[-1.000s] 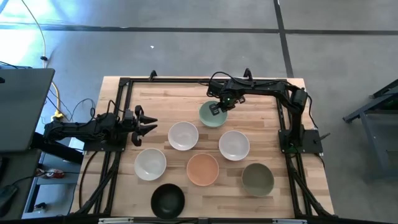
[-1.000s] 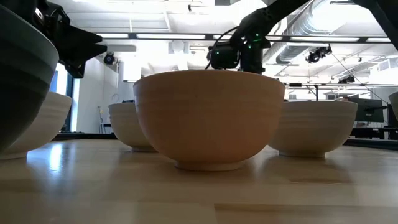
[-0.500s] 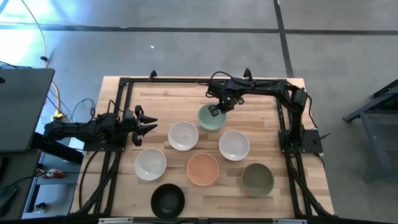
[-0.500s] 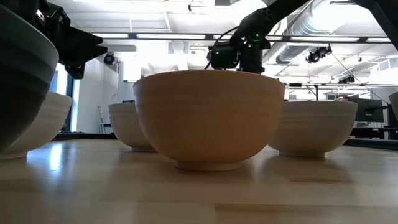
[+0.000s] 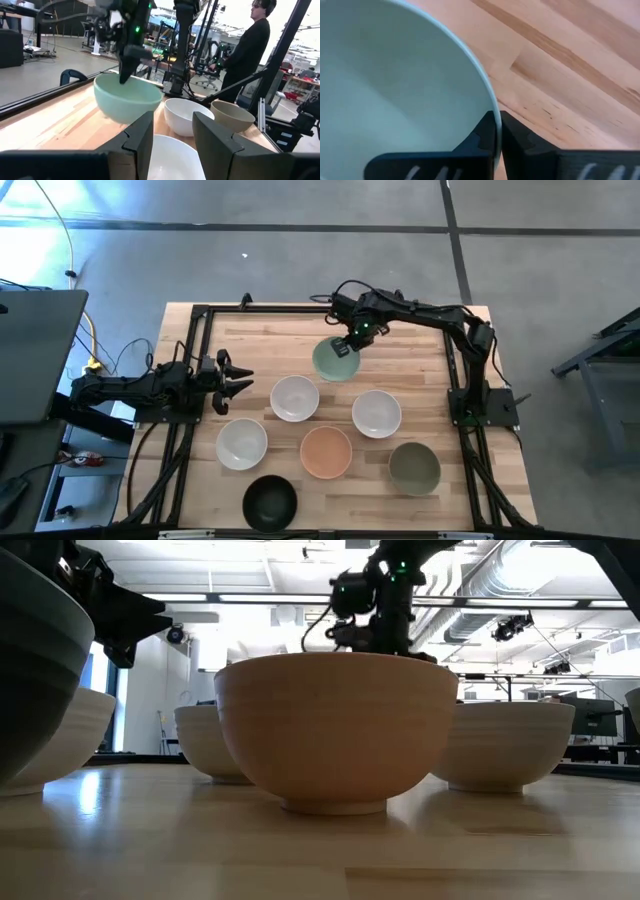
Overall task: Nest bowls inside each other
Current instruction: Stack the green bowl on top of the orange bowl
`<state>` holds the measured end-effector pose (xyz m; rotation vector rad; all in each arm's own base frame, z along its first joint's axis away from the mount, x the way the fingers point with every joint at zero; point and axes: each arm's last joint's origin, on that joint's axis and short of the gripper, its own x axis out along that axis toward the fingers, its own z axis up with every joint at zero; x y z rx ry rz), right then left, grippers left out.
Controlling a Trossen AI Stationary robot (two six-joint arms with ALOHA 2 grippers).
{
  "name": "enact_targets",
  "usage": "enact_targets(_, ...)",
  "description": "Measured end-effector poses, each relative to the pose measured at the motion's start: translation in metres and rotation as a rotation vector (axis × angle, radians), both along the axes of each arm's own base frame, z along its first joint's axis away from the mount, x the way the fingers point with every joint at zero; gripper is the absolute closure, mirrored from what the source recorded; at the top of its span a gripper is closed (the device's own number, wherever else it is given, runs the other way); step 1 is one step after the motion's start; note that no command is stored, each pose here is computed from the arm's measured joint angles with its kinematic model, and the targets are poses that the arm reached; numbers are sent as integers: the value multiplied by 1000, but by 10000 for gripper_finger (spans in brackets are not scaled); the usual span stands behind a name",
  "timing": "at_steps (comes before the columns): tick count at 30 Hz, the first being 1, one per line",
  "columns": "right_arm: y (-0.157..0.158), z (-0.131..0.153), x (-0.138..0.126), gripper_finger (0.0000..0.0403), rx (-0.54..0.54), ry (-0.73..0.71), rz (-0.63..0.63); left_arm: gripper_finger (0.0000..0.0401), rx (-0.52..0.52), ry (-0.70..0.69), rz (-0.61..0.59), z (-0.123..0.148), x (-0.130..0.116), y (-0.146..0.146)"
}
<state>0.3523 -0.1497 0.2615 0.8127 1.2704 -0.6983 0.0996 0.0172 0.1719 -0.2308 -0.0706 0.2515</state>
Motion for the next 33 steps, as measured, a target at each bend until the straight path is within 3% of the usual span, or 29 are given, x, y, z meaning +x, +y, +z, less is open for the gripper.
enact_targets(10,25,32,3,403,24,19,108,274,0,3,-1,0,0,0)
enact_targets(17,49,32,3,403,48,91,176,274,-1,6,-1,-1,0,0)
enact_targets(33,102,33,20,403,80,20,269,274,-4,27,-2,-3,0,0)
